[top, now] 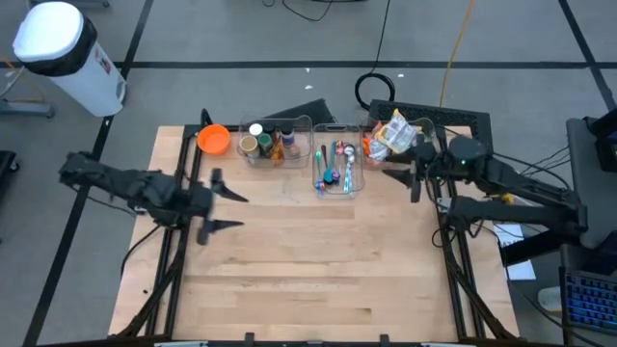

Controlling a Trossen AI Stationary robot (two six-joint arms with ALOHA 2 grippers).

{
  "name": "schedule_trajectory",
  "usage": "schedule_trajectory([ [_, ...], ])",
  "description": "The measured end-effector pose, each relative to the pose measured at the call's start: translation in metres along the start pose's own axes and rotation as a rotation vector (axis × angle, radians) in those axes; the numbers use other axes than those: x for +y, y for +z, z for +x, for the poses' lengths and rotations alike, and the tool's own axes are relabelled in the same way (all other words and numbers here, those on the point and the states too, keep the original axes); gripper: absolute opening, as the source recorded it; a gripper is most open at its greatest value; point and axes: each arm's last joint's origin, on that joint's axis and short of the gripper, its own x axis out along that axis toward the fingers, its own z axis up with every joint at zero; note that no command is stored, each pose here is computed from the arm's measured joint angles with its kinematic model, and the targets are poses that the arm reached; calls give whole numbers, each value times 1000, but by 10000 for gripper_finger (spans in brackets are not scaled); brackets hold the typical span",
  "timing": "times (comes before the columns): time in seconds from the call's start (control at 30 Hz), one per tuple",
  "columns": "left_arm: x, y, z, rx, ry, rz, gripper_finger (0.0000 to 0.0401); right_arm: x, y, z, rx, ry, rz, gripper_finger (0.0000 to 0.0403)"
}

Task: Pick & Place Food Item
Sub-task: Return to Home Position

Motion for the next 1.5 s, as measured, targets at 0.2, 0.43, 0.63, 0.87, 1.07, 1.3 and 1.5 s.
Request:
schedule_trajectory([
  [0.2,9,-16,-42,102,-6,32,271,-1,-25,1,101,2,-3,171],
  [0.43,7,-43,-40,97,-6,40,271,-4,-55,9,56,31,-11,173],
  [0.63,8,-69,-39,-5,15,115,271,-2,-81,11,-51,158,-31,173],
  [0.87,16,-87,-68,-162,72,23,271,0,-79,-9,-153,159,-42,171],
  [1.07,16,-104,-65,-136,97,15,271,3,-79,-25,-216,163,-57,173],
  [1.3,17,-113,-57,-143,137,6,271,-1,-110,-15,-333,186,12,173],
  [1.5,19,-125,-48,-147,168,-15,271,-3,-130,-9,-355,188,4,171],
])
